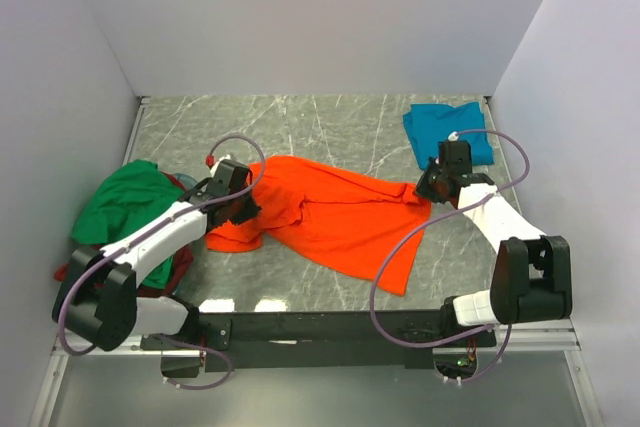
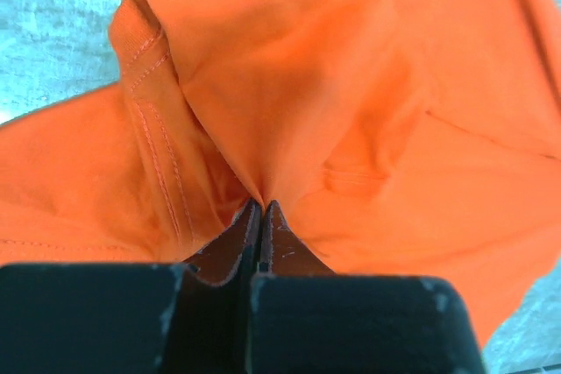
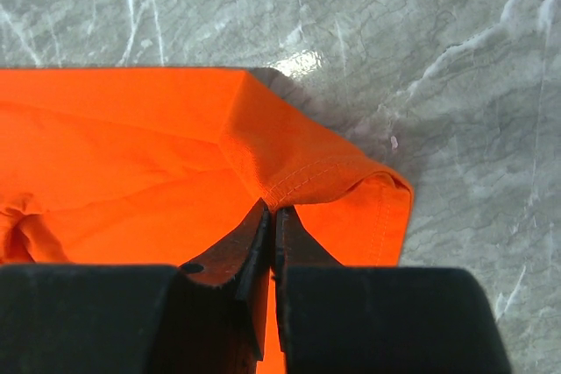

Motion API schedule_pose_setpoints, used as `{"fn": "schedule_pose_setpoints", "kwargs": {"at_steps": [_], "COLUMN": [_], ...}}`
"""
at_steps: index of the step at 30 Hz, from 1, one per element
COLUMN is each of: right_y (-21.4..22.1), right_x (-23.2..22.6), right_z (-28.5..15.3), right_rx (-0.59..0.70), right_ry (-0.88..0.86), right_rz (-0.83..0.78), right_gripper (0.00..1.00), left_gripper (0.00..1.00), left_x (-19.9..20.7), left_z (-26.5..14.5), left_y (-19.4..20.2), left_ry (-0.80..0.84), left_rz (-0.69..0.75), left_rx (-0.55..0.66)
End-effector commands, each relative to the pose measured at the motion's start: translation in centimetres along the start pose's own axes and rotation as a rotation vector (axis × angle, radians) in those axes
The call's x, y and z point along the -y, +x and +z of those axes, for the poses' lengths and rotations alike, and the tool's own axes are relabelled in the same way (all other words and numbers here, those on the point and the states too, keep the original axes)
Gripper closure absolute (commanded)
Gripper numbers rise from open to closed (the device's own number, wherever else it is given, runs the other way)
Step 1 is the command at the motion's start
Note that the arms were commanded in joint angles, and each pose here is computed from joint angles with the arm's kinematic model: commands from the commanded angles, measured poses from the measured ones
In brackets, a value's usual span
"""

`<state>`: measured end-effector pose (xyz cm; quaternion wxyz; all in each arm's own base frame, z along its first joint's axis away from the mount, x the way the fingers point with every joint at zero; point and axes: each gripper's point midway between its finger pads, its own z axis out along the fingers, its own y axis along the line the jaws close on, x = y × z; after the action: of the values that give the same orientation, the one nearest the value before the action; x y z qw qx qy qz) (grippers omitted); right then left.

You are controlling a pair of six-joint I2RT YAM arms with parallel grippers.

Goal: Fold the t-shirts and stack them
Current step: Flatten the tshirt out

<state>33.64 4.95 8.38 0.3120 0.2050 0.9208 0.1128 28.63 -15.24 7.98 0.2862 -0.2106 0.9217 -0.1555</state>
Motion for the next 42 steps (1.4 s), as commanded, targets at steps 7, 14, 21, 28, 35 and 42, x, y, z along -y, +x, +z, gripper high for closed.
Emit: {"fn": "schedule_pose_setpoints", "kwargs": {"at_steps": [7,14,21,28,35,42], "right_y": [-3.4,-6.0,-8.0,-8.2,-8.4,-8.4], "right_x": [-1.4,-2.5,-4.4,-7.0,-7.3,-9.1], "right_z": [-5.3,-12.4,-24.2,-36.5,-44.8,-48.1], "right_rx": [0.172,0.317,0.543,0.741,0.897,0.912], "right_ry": [-0.058,-0.102,-0.237,-0.441,-0.513,-0.609], "right_rz": [-0.003,-0.038,-0.072,-0.122,-0.110,-0.156], "right_gripper": [1.00,1.00,1.00,1.00,1.00,1.00], "left_gripper": [0.99,0.99,0.99,0.99,0.99,0.99], "left_x": [3.7,6.9,8.7,9.5,10.0,11.8], "left_z": [-5.8,-15.0,-28.4,-40.7,-51.2,-56.5], "left_y": [-5.8,-11.9,-16.8,-17.7,-17.7,-18.1], "left_ry": [0.123,0.276,0.481,0.721,0.920,1.012], "left_rz": [-0.046,-0.067,-0.086,-0.058,0.006,0.099], "left_rx": [0.205,0.445,0.723,0.892,1.021,1.063]}}
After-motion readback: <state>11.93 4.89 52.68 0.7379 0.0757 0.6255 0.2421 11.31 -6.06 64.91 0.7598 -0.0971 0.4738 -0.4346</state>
